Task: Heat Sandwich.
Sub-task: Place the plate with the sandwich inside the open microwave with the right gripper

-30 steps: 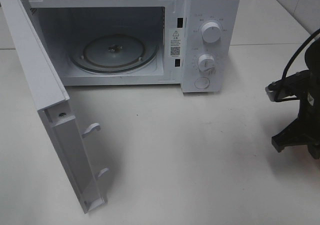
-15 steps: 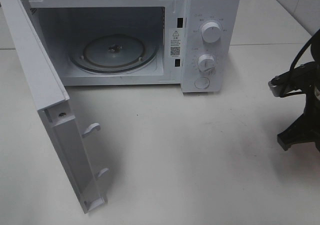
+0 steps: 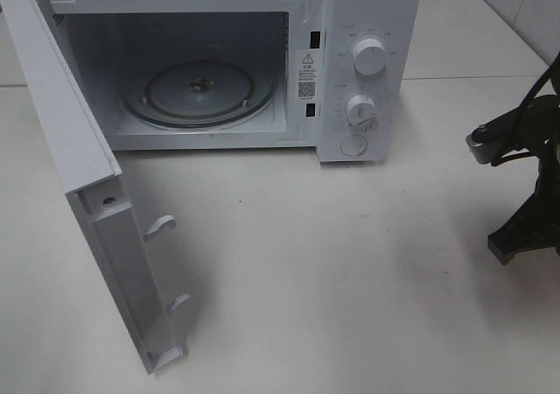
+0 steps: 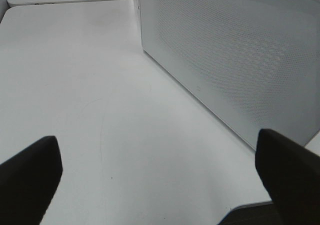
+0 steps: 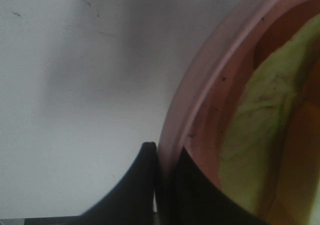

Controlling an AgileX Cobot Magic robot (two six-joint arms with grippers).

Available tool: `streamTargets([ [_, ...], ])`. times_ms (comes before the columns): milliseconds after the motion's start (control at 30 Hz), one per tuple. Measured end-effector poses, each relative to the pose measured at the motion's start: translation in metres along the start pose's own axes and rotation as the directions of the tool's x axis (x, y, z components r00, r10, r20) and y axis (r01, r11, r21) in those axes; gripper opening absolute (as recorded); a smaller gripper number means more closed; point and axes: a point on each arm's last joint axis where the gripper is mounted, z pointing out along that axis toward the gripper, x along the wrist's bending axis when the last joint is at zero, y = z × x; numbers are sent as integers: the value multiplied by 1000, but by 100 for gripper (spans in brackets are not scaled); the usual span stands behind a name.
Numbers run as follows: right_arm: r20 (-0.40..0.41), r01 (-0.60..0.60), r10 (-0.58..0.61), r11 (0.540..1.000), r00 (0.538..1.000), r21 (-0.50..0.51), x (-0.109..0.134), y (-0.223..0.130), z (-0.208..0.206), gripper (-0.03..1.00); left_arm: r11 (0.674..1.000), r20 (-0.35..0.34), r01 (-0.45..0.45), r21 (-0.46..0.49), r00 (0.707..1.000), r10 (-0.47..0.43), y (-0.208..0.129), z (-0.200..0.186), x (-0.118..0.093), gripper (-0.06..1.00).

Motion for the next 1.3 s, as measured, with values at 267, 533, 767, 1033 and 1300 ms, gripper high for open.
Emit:
streamTargets([
  [267,11,39,-38,999,999,-36,5,-9,-18,5,1000,0,0,0,1000,0,0,0,0,99],
  [533,19,70,-69,995,997,-65,10,-16,-31,5,1000,0,0,0,1000,0,0,0,0,99],
  [767,23,103,-101,991,995,-87,16,-23,-40,5,1000,0,0,0,1000,0,0,0,0,99],
  [1033,36,183,-180,976,983,-116,26,-39,-48,5,1000,0,0,0,1000,0,0,0,0,99],
  [1300,46,271,-267,950,963,-158,38,-50,-56,5,1000,0,0,0,1000,0,0,0,0,99],
])
